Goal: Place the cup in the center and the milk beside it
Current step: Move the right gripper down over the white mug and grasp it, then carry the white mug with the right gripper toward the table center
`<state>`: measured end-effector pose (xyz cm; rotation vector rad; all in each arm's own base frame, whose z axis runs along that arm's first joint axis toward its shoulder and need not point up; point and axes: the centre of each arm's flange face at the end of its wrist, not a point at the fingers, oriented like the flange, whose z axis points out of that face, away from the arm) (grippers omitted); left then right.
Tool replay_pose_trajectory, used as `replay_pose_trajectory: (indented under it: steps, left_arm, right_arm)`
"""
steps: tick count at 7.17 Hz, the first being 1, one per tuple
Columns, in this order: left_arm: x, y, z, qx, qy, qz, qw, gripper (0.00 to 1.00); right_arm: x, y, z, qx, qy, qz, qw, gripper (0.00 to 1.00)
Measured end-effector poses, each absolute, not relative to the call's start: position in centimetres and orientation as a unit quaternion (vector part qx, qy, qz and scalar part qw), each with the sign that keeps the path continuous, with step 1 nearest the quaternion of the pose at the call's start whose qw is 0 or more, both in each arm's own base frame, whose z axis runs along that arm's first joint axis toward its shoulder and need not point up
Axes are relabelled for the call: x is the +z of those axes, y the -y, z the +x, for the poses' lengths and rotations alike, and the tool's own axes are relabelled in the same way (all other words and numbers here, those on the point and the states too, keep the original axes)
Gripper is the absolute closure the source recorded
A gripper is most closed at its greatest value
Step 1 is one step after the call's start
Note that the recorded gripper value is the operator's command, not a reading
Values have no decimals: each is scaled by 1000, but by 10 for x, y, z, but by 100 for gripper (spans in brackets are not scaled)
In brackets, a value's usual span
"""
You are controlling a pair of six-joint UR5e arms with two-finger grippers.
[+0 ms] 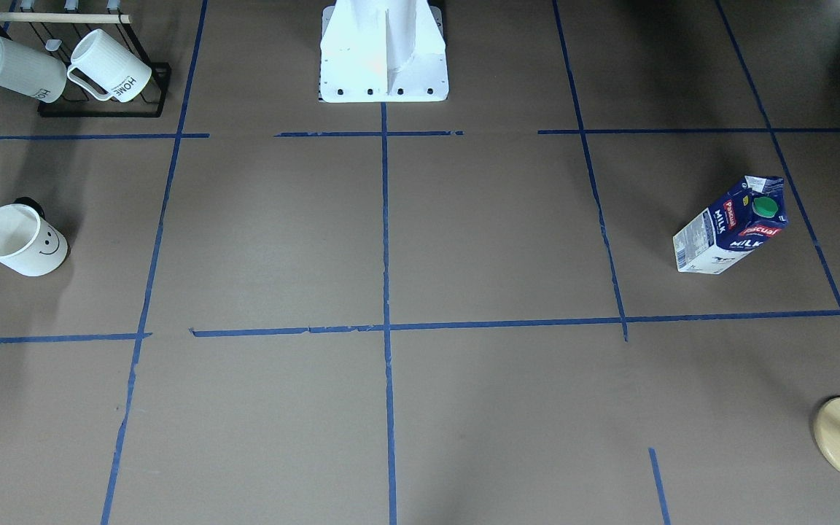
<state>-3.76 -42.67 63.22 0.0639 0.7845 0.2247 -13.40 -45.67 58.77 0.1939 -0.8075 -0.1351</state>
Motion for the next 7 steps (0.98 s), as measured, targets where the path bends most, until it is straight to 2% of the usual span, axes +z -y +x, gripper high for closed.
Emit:
replay_pose_trajectory:
  steps: [1,2,3,4,7]
  left_arm:
    - [632,427,-38,109,-381,31,917,0]
    - [632,427,-38,109,-381,31,917,0]
    - [632,427,-38,109,-381,31,917,0]
    - [632,427,-38,109,-381,31,917,0]
    - [632,427,-38,109,-381,31,917,0]
  right_arm:
    - [592,455,-145,-73,388,88,915,4]
    - [600,453,-155,-80,382,80,917,25]
    - [608,451,-162,-83,377,74,920,75]
    - [612,450,-166,-84,374,69,921,96]
    - [616,452,-169,-82,371,65,922,99]
